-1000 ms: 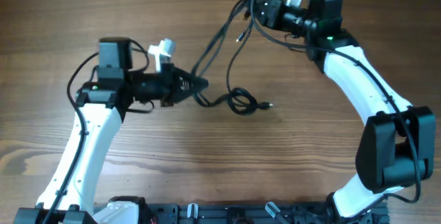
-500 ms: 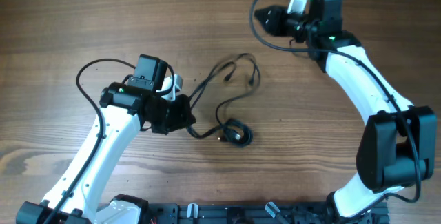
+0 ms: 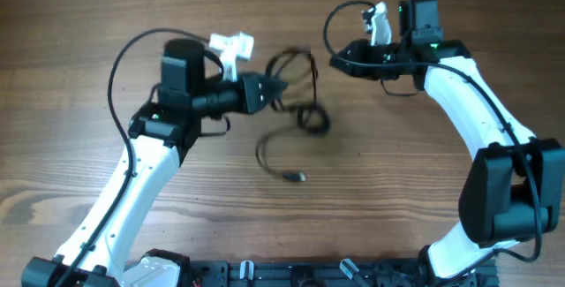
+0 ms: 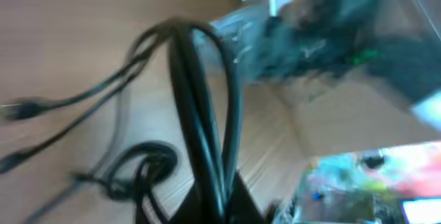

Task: Untangle cables

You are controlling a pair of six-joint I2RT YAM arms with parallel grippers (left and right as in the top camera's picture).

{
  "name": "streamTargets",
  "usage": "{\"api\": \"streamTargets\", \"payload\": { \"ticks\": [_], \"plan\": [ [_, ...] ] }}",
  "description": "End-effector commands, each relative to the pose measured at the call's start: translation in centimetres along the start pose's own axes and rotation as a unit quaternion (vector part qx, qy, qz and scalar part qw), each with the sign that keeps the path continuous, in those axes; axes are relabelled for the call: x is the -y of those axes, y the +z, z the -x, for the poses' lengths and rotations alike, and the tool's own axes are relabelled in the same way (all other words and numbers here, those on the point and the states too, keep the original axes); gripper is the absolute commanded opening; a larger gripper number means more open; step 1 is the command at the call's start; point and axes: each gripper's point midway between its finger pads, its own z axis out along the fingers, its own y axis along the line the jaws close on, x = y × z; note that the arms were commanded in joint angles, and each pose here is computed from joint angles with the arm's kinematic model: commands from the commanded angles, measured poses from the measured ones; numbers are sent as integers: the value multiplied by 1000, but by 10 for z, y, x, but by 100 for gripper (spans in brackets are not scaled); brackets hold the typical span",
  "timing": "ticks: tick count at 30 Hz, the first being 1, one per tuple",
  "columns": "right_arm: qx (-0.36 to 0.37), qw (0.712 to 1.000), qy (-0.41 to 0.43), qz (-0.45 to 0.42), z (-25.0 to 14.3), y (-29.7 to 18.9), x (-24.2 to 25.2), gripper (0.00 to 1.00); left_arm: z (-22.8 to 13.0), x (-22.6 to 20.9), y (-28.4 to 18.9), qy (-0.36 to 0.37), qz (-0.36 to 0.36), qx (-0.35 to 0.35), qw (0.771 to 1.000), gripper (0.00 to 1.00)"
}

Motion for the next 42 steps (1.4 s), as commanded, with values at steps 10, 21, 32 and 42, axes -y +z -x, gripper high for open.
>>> {"api": "streamTargets", "payload": {
  "ticks": [10, 21, 32, 42],
  "plan": [
    [-20, 983, -132, 126, -15, -11, -46, 41, 37, 8, -39, -249, -75, 26, 965, 4],
    [-93, 964, -221, 118, -62, -3, -52, 47, 33, -13, -37, -351, -30, 39, 935, 4],
    [-94, 969, -218, 65, -61, 17, -56, 13, 18, -24, -36, -289, 1, 25, 957, 4],
    [-75, 992, -83, 56, -46, 16, -56, 4, -50, -89, -32, -301, 241, -3, 923, 4]
  ]
}}
